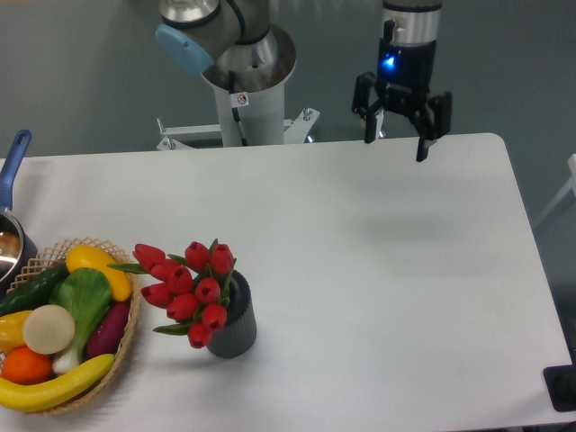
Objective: Pick up the flowers from the vase
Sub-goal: 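Move the open gripper down toward the red tulip stems in the black vase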
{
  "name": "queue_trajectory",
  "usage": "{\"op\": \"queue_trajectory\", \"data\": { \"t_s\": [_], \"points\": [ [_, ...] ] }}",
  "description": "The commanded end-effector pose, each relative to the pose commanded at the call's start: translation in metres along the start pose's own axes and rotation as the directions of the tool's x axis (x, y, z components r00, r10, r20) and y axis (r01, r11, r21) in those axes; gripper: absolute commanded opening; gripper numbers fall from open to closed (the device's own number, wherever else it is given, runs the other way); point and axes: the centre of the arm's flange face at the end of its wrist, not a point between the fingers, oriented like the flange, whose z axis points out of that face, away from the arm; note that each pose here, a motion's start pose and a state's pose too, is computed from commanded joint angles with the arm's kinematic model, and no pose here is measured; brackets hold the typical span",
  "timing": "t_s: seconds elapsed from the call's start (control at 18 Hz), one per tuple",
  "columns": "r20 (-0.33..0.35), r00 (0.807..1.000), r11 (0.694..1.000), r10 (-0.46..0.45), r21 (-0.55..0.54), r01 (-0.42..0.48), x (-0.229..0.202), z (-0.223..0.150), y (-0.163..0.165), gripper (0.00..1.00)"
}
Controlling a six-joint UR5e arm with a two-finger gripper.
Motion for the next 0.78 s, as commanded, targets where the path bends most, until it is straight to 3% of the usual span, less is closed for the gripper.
{"op": "queue_trajectory", "data": {
  "t_s": [0.28, 0.44, 0.78],
  "points": [
    [-0.081, 0.996, 0.991, -0.027, 0.126, 0.037, 0.009, 0.032, -0.027, 1.00],
    [-0.140, 0.990, 0.965, 0.000, 0.260, 0.037, 0.014, 0.070, -0.052, 1.00],
    [-0.221, 0.974, 0.925, 0.048, 0.377, 0.040, 0.026, 0.102, -0.076, 1.00]
  ]
}}
